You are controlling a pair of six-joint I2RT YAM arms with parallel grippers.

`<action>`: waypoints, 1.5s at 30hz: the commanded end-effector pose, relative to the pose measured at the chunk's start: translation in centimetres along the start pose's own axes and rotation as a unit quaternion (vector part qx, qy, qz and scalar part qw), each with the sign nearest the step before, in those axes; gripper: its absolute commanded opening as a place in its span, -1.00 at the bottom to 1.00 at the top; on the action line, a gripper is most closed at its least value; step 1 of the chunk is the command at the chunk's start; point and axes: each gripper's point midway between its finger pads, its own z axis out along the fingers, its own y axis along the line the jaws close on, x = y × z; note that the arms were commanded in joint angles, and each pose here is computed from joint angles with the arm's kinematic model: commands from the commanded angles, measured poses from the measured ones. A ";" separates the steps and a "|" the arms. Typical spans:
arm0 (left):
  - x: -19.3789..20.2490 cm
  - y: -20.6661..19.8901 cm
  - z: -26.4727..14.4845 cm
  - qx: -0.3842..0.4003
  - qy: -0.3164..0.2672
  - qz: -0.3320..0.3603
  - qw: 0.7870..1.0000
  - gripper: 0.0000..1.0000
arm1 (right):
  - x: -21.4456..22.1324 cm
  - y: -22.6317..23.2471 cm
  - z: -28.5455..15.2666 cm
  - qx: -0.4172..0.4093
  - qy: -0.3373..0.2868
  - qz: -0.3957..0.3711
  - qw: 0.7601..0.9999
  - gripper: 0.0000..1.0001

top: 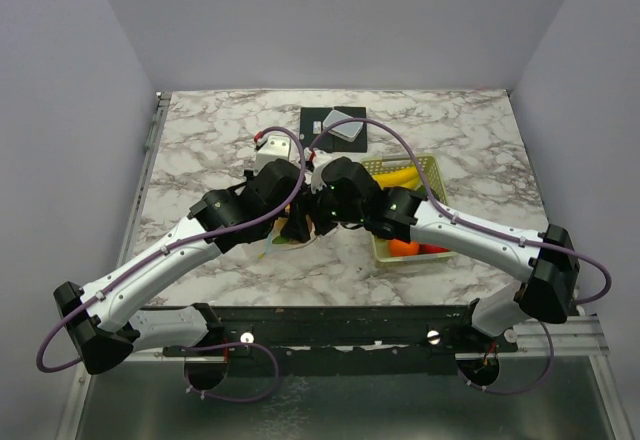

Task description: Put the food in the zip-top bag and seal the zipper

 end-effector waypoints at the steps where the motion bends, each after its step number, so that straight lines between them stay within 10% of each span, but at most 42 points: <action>1: -1.1 -0.2 -0.8 0.015 -0.013 -0.023 1.000 -1.00 | -1.1 0.5 0.7 0.005 -0.020 0.011 1.000 0.50; 9: -1.0 -0.2 -0.8 0.015 -0.013 -0.024 1.000 -1.00 | -1.8 0.9 -0.2 0.003 -0.033 0.021 0.999 0.92; 20: -1.1 -0.2 -0.8 0.014 -0.014 -0.026 0.999 -1.00 | -3.6 1.1 -3.6 0.007 -0.077 0.029 0.997 0.94; 45: -0.9 -0.3 -0.4 0.010 -0.009 -0.016 1.000 -1.00 | 1.7 -11.8 -14.4 0.356 -0.061 0.054 0.931 0.83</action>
